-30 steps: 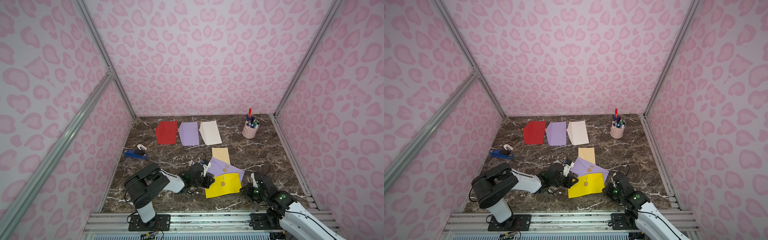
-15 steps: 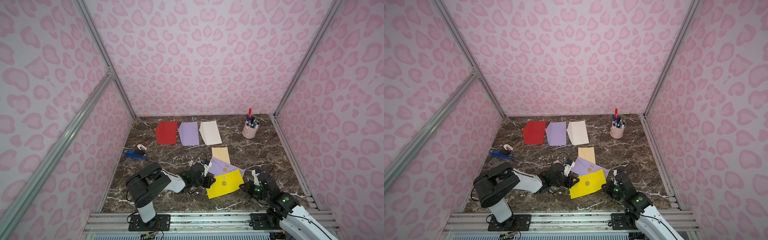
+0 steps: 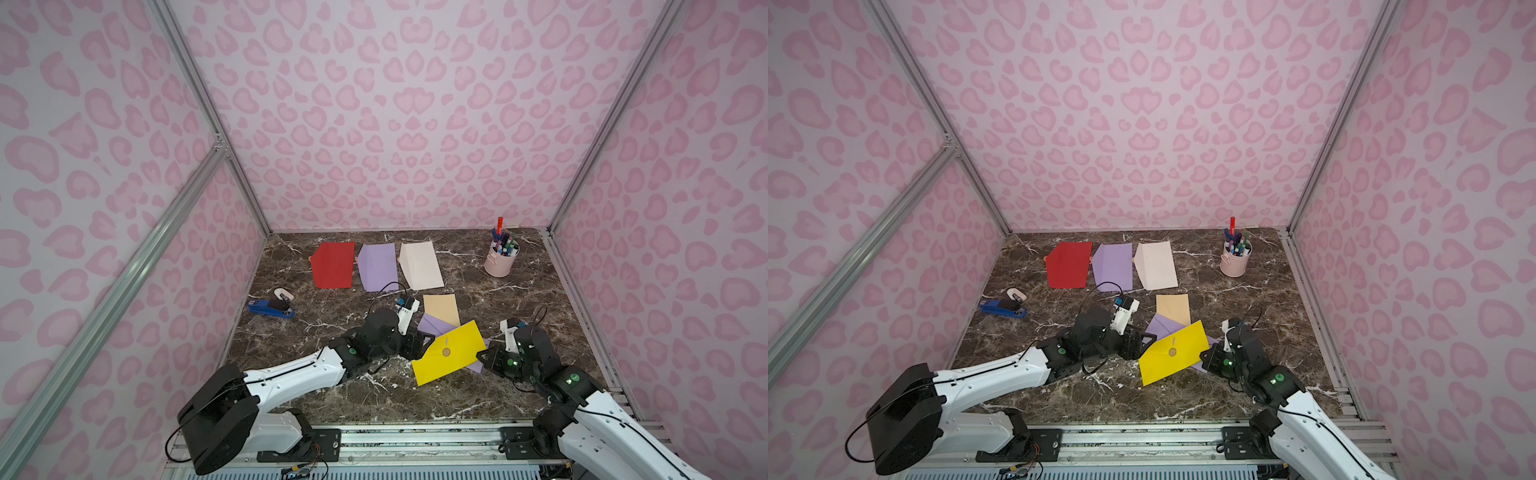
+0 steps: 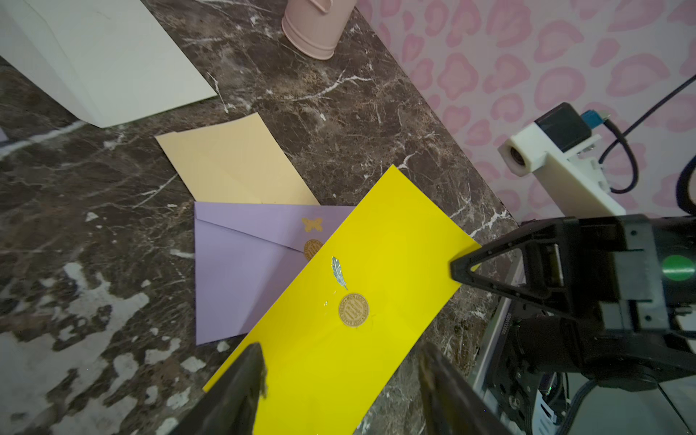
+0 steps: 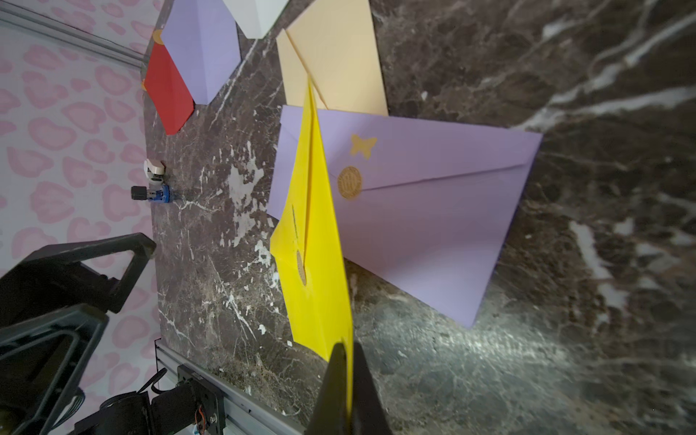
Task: Open the envelope
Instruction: Pick up the envelope from the envelope.
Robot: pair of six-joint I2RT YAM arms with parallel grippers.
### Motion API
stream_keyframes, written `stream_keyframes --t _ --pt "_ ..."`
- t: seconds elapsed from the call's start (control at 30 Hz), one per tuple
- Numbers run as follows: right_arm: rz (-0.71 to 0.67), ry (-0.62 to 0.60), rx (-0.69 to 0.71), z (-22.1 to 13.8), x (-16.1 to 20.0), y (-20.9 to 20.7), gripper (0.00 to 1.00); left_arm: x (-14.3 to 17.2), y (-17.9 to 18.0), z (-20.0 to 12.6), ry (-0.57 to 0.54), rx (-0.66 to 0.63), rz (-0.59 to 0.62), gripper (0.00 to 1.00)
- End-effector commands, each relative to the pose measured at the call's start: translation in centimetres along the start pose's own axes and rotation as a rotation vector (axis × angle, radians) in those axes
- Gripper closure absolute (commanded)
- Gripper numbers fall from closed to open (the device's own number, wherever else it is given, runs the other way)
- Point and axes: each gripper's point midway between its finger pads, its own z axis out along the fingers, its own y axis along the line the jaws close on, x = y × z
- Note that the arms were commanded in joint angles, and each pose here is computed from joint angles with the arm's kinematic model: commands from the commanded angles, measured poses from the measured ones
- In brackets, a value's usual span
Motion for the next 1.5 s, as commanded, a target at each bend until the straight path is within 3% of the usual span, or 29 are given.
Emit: stream_keyframes --t 0.0,0.2,0.47,0.73,0.9,0.97,1.13,1.17,1.47 --pt "-0.168 0.003 -0.063 -0.4 -1.9 3.5 1.0 -0.3 2.4 -1.5 -0.01 -0.076 0.017 0.3" --pt "-0.44 0.062 -0.23 -0.7 -4.7 11.1 1.0 -3.0 3.9 -4.8 -0.145 -0.029 0.018 0.28" --pt "-0.705 0.134 -0.49 -0.3 -6.6 19.0 1.0 -8.1 3.4 -10.2 -0.369 0.056 0.122 0.28" --pt "-1.01 0.204 -0.646 -2.1 -3.8 23.0 1.0 -10.0 3.5 -12.5 -0.454 0.059 0.193 0.28" --pt "-1.092 0.225 -0.654 -2.5 -1.3 23.5 1.0 -9.9 2.5 -12.9 -0.466 0.103 0.227 0.29" --pt "-1.102 0.23 -0.655 -2.5 -0.9 23.7 1.0 -9.8 1.9 -13.0 -0.462 0.139 0.238 0.34" --pt "-1.101 0.226 -0.634 -1.9 -1.2 23.8 1.0 -9.5 1.1 -13.1 -0.46 0.188 0.239 0.76" --pt "-1.103 0.224 -0.635 -1.9 -1.2 23.8 1.0 -9.4 0.7 -13.2 -0.461 0.211 0.243 0.81" --pt "-1.098 0.206 -0.605 -1.4 -2.1 23.6 1.0 -8.7 -2.3 -14.1 -0.47 0.345 0.295 0.82"
